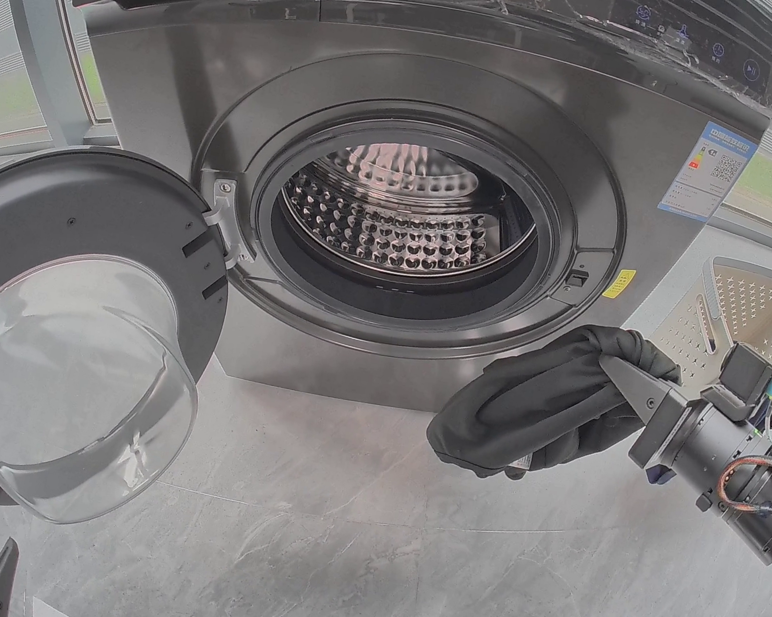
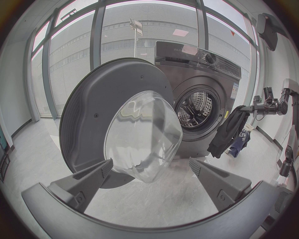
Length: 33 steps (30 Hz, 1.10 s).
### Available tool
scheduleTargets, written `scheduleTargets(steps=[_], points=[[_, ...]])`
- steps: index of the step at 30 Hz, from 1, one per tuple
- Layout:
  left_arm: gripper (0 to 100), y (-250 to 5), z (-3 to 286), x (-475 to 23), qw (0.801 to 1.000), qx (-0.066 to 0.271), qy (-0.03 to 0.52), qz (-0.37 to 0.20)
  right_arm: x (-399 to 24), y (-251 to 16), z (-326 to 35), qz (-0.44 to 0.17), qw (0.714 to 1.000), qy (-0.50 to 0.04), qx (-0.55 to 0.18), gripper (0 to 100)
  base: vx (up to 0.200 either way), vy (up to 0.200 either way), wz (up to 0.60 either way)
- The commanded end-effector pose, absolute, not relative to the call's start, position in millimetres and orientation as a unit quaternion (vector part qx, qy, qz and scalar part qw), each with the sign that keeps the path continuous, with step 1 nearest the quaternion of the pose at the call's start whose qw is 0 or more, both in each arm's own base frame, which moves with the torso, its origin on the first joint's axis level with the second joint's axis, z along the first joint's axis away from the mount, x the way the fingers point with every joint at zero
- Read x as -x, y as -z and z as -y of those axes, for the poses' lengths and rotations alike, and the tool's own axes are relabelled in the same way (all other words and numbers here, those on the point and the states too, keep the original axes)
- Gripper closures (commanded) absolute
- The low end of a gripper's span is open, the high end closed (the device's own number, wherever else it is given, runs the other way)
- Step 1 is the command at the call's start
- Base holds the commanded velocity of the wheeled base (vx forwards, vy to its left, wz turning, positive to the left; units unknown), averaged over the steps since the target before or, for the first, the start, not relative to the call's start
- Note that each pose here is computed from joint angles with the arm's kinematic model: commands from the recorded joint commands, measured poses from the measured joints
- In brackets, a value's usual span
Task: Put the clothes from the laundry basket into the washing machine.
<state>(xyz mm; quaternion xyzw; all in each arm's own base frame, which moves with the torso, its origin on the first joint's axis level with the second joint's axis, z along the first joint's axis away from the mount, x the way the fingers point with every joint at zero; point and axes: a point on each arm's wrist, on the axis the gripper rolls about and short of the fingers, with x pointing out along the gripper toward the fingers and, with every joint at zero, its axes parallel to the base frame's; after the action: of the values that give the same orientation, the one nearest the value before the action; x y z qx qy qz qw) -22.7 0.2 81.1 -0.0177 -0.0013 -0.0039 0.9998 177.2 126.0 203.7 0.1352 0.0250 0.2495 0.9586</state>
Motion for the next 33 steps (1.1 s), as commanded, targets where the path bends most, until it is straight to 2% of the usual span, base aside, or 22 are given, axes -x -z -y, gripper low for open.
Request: scheduleTargets(steps=[1, 5, 7, 11, 15, 26, 28, 29, 30, 32, 33], points=[[0, -76, 0, 23, 1.000, 0.018, 0.004, 0.001, -177, -202, -128, -0.029, 0.958, -0.252, -0.135, 100, 0.000, 0.000, 0.00], [0, -76, 0, 23, 1.000, 0.016, 0.004, 0.002, -177, -201, -128, -0.031, 0.958, -0.252, -0.135, 100, 0.000, 0.000, 0.00], [0, -76, 0, 23, 1.000, 0.016, 0.005, 0.001, -177, -202, -128, -0.030, 0.957, -0.254, -0.134, 100, -0.200, -0.200, 0.00], [0, -76, 0, 23, 1.000, 0.015, 0.004, 0.001, -177, -204, -129, -0.029, 0.952, -0.273, -0.134, 100, -0.050, -0.050, 0.00], [0, -76, 0, 23, 1.000, 0.001, -0.002, 0.002, -180, -207, -132, -0.024, 0.951, -0.278, -0.136, 100, 0.000, 0.000, 0.00], [0, -76, 0, 23, 1.000, -0.009, -0.001, 0.004, -207, -214, -175, -0.022, 0.942, -0.304, -0.143, 100, 0.000, 0.000, 0.00], [0, -89, 0, 25, 0.999, -0.001, 0.001, 0.044, -210, -219, -185, -0.007, 0.938, -0.312, -0.154, 100, 0.000, 0.000, 0.00], [0, -89, 0, 25, 0.999, -0.001, 0.001, 0.044, -210, -219, -185, -0.007, 0.938, -0.312, -0.154, 100, 0.000, 0.000, 0.00], [0, -121, 0, 33, 0.994, 0.006, 0.021, 0.109, -213, -222, -193, 0.005, 0.935, -0.314, -0.163, 100, 0.000, 0.000, 0.00], [0, -131, 2, 32, 0.993, 0.003, 0.059, 0.099, -216, -223, -198, 0.012, 0.933, -0.316, -0.172, 100, 0.000, 0.000, 0.00], [0, -130, 3, 25, 0.993, 0.002, 0.099, 0.067, -219, -223, -201, 0.017, 0.931, -0.319, -0.176, 100, 0.000, 0.000, 0.00]])
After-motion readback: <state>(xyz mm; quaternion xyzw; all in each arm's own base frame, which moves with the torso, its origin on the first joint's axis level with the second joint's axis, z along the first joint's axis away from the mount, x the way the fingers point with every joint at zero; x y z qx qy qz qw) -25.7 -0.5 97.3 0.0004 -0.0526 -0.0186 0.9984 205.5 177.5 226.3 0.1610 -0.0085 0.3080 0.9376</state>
